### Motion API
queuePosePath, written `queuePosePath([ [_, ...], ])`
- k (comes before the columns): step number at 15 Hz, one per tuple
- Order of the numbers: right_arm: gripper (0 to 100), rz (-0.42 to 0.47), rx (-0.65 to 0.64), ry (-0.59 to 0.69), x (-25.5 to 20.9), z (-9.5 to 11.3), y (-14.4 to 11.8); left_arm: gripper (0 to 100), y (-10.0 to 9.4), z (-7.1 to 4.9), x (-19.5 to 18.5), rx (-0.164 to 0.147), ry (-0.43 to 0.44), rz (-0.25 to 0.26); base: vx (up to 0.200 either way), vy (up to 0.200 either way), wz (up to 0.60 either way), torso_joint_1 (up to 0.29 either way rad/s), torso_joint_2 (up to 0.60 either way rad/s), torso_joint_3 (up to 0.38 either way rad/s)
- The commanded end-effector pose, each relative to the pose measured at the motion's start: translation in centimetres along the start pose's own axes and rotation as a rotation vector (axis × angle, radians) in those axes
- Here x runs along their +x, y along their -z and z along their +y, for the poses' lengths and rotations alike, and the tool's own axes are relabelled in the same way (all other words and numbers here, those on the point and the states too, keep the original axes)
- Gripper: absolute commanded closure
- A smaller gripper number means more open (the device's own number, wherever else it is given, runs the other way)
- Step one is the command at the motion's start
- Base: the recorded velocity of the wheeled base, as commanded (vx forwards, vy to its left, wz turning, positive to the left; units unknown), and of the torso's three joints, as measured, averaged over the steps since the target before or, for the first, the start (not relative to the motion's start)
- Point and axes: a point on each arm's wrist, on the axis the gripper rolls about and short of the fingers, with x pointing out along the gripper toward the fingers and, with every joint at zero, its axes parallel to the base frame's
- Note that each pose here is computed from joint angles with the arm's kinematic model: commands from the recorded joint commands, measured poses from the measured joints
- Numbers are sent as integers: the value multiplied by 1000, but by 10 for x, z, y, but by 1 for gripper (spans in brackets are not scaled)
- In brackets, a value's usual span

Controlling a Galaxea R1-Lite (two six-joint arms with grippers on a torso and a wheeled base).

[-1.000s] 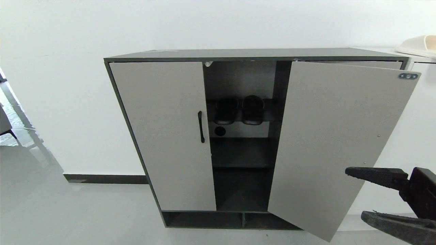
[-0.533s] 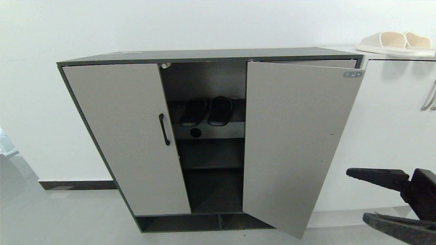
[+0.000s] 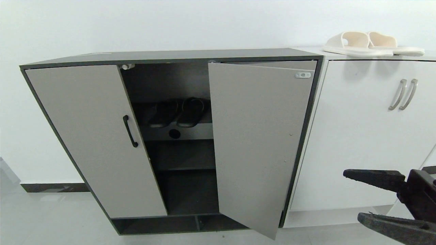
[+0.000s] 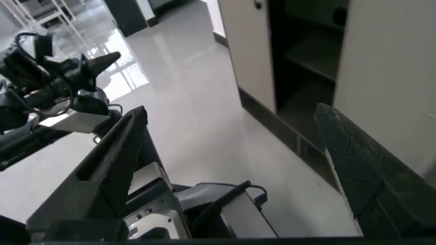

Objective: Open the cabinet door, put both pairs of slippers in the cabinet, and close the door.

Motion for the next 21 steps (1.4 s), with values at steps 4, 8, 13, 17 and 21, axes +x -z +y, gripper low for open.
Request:
queuePosePath([
  [4, 0, 4, 4, -1, 1, -1, 1, 100, 0, 0, 0, 0, -1, 1, 0, -200, 0, -1, 1, 2],
  [8, 0, 6, 5, 0, 1, -1, 1, 100, 0, 0, 0, 0, -1, 1, 0, -200, 0, 0, 4, 4],
  [13, 0, 14, -4, 1, 2, -2, 3, 100, 0, 0, 0, 0, 1, 1, 0, -200, -120, 3, 3, 0],
  [17, 0, 21, -26, 2, 2, -2, 5, 100, 0, 0, 0, 0, 1, 1, 0, -200, 0, 4, 7, 2],
  [21, 0, 24, -23, 2, 2, -3, 6, 100, 0, 0, 0, 0, 1, 1, 0, -200, 0, 4, 2, 1],
])
